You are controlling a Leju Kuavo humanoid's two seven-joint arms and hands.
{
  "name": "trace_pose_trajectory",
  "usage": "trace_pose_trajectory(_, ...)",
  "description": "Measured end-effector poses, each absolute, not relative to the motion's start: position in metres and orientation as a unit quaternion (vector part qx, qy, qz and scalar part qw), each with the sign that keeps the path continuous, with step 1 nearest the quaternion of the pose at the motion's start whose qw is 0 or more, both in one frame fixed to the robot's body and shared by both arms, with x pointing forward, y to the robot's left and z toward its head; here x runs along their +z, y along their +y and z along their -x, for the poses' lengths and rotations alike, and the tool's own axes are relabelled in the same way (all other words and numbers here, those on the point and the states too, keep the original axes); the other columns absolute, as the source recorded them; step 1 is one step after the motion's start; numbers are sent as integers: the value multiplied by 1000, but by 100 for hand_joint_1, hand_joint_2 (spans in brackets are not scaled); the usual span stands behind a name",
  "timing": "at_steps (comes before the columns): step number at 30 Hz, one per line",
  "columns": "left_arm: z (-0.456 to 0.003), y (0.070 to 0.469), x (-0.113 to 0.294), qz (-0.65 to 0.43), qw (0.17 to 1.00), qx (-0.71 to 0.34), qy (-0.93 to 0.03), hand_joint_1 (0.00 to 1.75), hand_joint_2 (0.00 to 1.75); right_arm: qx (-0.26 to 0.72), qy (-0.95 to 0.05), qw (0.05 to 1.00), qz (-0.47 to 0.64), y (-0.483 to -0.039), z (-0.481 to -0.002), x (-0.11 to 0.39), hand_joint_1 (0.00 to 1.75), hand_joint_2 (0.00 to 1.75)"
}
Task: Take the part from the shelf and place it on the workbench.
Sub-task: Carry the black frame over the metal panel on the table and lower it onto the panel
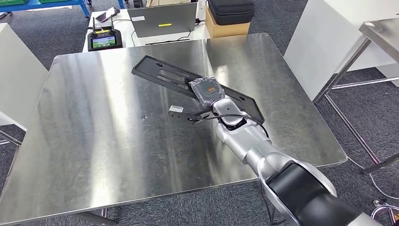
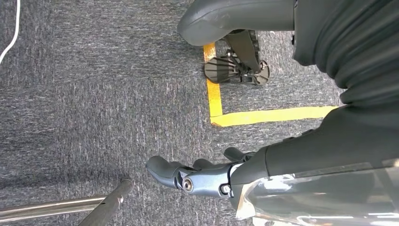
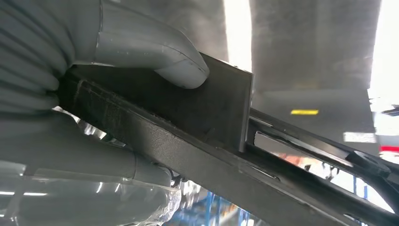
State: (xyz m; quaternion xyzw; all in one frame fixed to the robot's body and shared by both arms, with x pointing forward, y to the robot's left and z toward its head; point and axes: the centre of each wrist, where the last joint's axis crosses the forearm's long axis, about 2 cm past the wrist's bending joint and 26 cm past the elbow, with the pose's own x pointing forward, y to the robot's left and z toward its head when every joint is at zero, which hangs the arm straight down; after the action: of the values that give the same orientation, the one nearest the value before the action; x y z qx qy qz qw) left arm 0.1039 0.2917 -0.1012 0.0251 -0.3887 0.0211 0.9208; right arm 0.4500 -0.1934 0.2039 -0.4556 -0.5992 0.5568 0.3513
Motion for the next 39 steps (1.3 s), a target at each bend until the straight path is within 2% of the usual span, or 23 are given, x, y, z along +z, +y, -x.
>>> trace_pose_trajectory(5, -108, 291, -100, -26, 921, 9, -389, 0, 175, 601, -554, 281, 503, -200, -452, 196, 175, 175)
trace_pose_trajectory(9, -113, 291, -99, -25, 920, 3, -392, 0, 175, 627, -528, 278, 501, -207, -449, 182, 175, 175)
trace_pose_trajectory(13, -113, 292, -99, -26, 918, -5, -396, 0, 175, 634, -511, 298, 498, -215, -448, 174, 0, 0)
trace_pose_trajectory(22, -113, 298, -99, -34, 915, -5, -402, 0, 175, 639, -490, 318, 500, -227, -447, 167, 0, 0)
trace_pose_trajectory(26, -112, 298, -99, -32, 913, -2, -408, 0, 0, 639, -486, 321, 502, -228, -447, 166, 0, 0)
trace_pose_trajectory(33, -110, 298, -100, -36, 912, 2, -409, 0, 0, 616, -502, 358, 490, -230, -449, 168, 0, 0)
trace_pose_trajectory(39, -105, 298, -101, -42, 915, 9, -402, 0, 0, 575, -567, 404, 430, -221, -452, 178, 0, 0)
